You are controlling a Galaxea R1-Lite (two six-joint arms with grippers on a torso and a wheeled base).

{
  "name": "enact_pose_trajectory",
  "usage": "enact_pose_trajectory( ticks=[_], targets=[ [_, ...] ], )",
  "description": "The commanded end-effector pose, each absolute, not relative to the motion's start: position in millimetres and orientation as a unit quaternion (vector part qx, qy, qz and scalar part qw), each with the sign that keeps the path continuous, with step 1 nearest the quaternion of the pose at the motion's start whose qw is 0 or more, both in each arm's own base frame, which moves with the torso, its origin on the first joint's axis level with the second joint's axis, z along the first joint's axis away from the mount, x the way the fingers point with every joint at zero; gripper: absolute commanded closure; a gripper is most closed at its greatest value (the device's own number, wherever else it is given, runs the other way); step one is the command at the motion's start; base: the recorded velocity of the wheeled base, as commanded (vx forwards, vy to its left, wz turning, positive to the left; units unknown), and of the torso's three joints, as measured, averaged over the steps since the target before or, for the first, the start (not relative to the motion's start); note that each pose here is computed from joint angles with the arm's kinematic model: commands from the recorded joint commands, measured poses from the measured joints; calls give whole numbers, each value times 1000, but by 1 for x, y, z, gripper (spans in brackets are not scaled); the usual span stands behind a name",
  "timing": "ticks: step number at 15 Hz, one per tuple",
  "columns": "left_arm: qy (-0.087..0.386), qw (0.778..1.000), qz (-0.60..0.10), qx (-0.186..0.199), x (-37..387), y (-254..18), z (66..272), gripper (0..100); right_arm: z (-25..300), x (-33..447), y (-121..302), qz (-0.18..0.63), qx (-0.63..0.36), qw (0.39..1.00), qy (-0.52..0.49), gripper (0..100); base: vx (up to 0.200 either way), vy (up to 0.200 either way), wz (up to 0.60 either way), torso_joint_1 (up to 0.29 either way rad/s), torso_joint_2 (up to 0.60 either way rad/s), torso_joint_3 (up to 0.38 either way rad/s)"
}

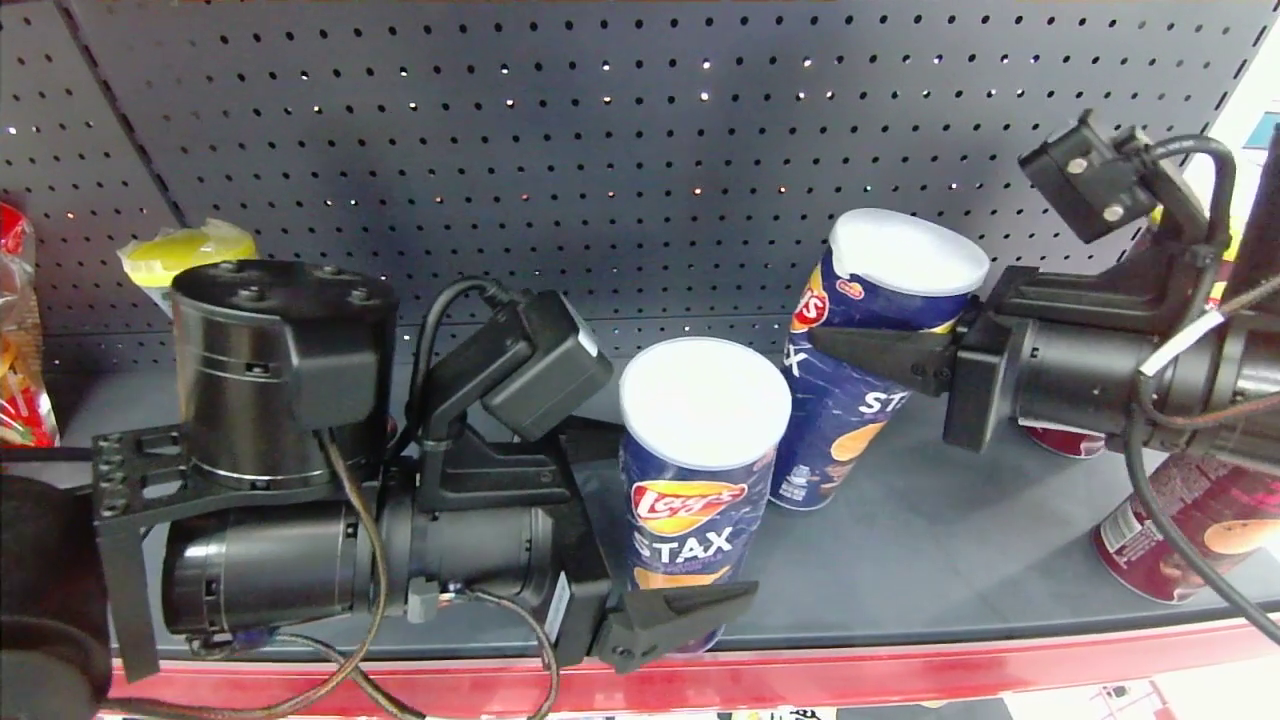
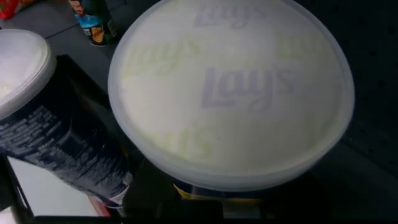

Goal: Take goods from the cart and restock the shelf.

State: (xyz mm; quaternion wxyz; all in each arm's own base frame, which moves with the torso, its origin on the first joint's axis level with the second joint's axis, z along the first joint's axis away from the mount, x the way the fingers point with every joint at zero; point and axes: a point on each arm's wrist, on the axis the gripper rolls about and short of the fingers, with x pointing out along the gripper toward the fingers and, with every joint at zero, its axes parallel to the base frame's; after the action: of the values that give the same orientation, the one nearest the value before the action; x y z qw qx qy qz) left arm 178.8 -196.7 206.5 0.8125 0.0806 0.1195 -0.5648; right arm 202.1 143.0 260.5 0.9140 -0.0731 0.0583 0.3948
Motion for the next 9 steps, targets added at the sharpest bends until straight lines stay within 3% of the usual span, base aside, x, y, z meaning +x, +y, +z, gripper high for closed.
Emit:
enact_pose_trajectory(
  ticks=[1, 9],
  targets=[
    [117, 815, -561, 80, 173, -187, 207, 0, 256, 219, 155, 398, -75, 912, 69, 100, 0, 0, 0, 0, 0, 0],
    [130, 832, -534, 76, 166, -158, 199, 0, 251, 253, 180, 401, -77, 909, 80, 100, 0, 0, 0, 0, 0, 0]
  ],
)
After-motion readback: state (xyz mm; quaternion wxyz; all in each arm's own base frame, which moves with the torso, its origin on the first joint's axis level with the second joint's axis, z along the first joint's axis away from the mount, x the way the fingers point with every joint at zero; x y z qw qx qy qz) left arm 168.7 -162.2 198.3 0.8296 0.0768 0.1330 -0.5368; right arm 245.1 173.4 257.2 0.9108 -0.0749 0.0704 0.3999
